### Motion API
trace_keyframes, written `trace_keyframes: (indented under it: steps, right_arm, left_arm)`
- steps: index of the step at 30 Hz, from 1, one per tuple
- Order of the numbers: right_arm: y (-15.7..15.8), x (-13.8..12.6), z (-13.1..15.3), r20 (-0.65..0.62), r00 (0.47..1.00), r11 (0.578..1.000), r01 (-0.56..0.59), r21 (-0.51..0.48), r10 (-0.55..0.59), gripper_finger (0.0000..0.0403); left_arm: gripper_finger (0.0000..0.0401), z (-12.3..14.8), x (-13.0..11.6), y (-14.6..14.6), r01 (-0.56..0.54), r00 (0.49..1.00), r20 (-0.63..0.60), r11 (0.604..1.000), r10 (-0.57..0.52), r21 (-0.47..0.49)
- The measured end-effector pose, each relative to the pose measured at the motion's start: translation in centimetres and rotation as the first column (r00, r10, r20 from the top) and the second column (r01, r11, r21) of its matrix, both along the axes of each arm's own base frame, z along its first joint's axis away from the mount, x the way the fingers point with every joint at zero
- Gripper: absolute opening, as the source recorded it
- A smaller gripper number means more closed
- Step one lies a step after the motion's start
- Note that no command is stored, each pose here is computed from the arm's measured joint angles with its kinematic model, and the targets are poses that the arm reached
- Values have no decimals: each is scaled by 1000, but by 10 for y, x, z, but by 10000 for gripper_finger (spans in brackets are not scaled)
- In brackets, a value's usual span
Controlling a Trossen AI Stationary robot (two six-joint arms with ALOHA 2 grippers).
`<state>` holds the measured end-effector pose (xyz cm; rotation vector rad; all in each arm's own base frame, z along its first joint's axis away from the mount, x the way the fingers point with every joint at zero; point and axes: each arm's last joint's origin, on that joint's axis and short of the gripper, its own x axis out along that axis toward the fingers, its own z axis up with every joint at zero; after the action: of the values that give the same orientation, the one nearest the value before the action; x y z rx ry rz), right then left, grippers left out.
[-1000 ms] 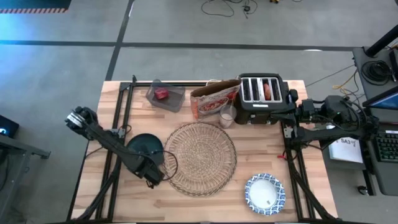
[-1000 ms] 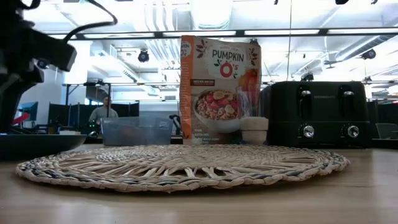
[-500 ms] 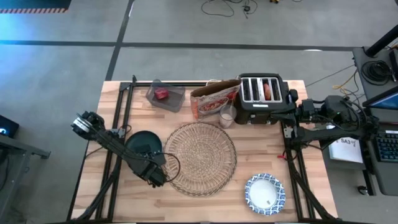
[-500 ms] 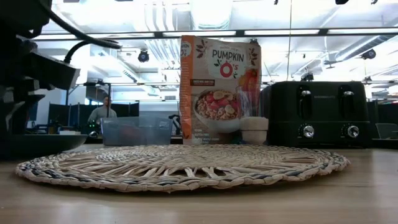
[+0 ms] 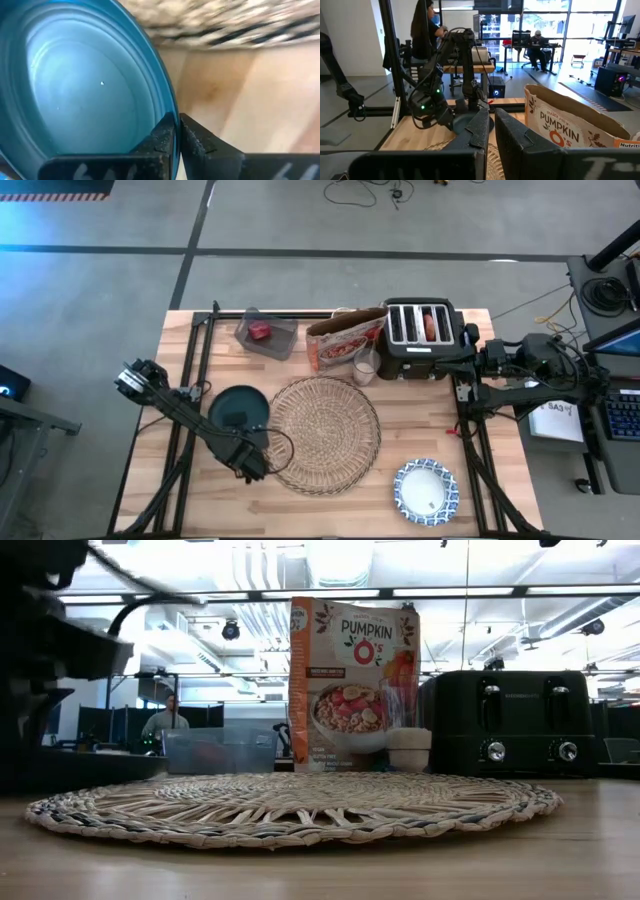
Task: Arrange a breakfast setting
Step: Put the green plate on the brown table mat
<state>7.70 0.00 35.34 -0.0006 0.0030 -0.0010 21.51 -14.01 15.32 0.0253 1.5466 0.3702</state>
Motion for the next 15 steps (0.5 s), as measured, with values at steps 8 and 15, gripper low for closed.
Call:
trace_keyframes:
  steps: [8, 15]
  right_arm:
    - [0, 0, 0, 0, 1000, 1000, 0, 0, 0, 22]
    - [0, 0, 0, 0, 1000, 1000, 0, 0, 0, 22]
  left_arm:
    - [0, 27, 19, -12, 207, 976, 68, 978, -206, -9]
    - [0, 45, 30, -15, 329, 935, 111, 941, -336, 73]
